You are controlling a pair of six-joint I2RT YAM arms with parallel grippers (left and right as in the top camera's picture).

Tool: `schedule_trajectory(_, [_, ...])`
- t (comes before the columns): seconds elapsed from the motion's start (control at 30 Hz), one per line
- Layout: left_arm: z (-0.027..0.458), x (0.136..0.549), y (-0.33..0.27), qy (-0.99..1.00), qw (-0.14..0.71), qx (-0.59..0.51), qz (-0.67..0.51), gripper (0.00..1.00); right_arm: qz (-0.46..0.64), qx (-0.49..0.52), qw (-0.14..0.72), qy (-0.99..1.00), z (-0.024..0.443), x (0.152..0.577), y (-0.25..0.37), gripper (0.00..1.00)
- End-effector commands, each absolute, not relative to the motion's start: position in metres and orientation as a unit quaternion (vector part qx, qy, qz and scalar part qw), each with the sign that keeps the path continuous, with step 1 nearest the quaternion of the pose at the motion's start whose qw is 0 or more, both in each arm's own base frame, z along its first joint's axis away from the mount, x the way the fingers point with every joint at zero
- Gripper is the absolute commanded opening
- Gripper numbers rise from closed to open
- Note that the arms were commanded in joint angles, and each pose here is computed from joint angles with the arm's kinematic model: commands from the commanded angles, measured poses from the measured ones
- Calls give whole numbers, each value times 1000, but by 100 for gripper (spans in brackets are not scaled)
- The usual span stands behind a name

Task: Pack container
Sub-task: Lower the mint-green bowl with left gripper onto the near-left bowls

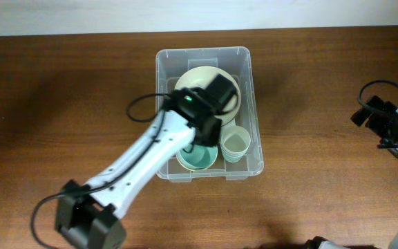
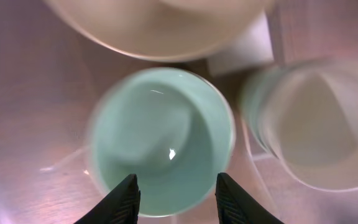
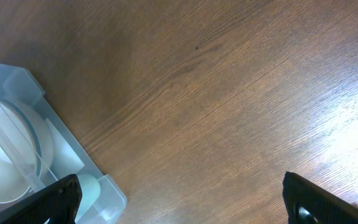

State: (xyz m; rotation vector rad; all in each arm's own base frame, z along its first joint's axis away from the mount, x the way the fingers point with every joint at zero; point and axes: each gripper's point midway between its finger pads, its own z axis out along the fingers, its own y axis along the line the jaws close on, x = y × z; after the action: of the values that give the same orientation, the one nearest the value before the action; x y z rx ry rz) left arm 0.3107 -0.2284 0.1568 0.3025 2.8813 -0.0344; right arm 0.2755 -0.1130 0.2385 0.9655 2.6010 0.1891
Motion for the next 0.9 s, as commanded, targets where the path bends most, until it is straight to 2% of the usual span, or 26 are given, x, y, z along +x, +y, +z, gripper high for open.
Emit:
schedule_trajectory(0.0, [210,333,-181,980,191,49,-14,41,67,338,182,921,240,275,-114,99])
schedule_trajectory(0.17, [229,348,-116,978,206,-39,-11,40,66,339,183,921,240,275,-114,99])
schedule_trajectory(0.23, [225,349,-111,979,194,-51,-21,18,66,339,183,921,240,275,-114,99])
schedule_trajectory(0.3, [219,344,-119,982,180,-42,-33,7,66,339,183,921,240,275,-114,99])
schedule_trajectory(0.37, [213,337,-130,984,170,-27,-38,1,66,339,183,921,240,275,-114,99])
schedule_trajectory(0.63, [162,300,-166,992,117,38,-24,0,66,339,182,921,240,275,-114,99])
schedule_trajectory(0.87, [129,288,-173,995,85,52,-10,0,66,339,180,921,240,274,-114,99])
